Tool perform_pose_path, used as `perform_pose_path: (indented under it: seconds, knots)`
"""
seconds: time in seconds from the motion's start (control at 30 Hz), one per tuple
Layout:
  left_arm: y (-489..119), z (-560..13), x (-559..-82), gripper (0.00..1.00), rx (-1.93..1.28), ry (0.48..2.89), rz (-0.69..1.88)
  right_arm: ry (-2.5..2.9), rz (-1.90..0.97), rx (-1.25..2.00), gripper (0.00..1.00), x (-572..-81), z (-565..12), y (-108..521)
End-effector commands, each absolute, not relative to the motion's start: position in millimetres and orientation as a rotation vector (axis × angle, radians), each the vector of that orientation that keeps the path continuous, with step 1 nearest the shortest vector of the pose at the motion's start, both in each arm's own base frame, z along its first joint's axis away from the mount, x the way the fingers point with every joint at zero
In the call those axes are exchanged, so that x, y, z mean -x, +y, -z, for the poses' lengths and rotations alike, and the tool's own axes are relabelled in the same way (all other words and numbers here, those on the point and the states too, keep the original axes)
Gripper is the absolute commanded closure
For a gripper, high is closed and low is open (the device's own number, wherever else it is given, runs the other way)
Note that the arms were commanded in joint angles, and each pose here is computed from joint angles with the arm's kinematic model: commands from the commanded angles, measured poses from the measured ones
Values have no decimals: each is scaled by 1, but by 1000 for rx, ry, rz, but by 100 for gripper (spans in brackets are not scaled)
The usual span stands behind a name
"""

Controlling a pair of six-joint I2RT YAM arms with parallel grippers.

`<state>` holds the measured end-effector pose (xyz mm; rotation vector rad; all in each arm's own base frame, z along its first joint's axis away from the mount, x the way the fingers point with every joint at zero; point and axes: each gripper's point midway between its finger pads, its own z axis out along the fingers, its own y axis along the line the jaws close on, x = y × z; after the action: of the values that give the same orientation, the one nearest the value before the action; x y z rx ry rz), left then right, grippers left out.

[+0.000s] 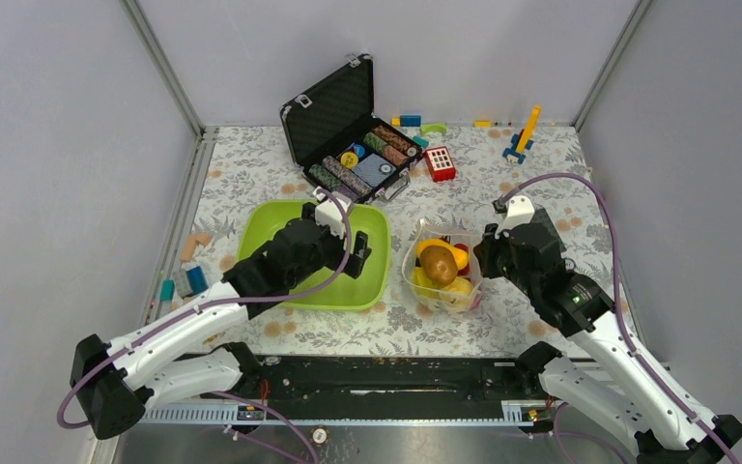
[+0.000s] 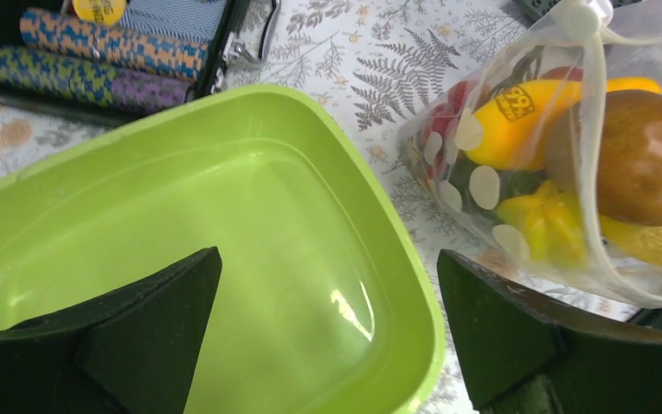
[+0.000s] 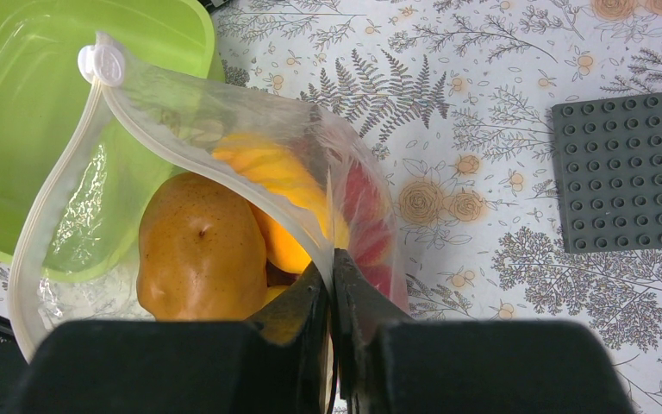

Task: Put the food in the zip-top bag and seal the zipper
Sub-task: Adjust the zipper food storage bag at the center of the board.

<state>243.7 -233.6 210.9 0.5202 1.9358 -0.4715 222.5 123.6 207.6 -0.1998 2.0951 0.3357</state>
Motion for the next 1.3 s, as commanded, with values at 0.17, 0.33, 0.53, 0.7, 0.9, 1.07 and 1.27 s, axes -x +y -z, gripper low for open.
perform_pose_path:
  seconds: [0.17,0.33,0.53,0.7,0.9,1.07,1.27]
  knots:
    - [-267,-232,-275,1,-855,1730,516,2089,-349,227,89,-230,-214,131]
    - [-294,-226,-267,1,-1090,1688,618,2095,-353,248,89,-232,-215,135]
    - [-314,-221,-268,1,-1164,1662,692,2102,-360,259,89,-234,-220,139]
    - [-331,-217,-280,1,-1172,1679,729,2094,-359,269,88,-238,-227,141]
    - [-358,-218,-265,1,-1292,1637,929,2109,-317,252,88,-249,-227,140]
    - [-371,-226,-253,1,-1321,1545,1055,2096,-301,272,88,-263,-232,143]
    - [-377,-233,-246,1,-1356,1505,1124,2072,-445,341,88,-280,-239,159]
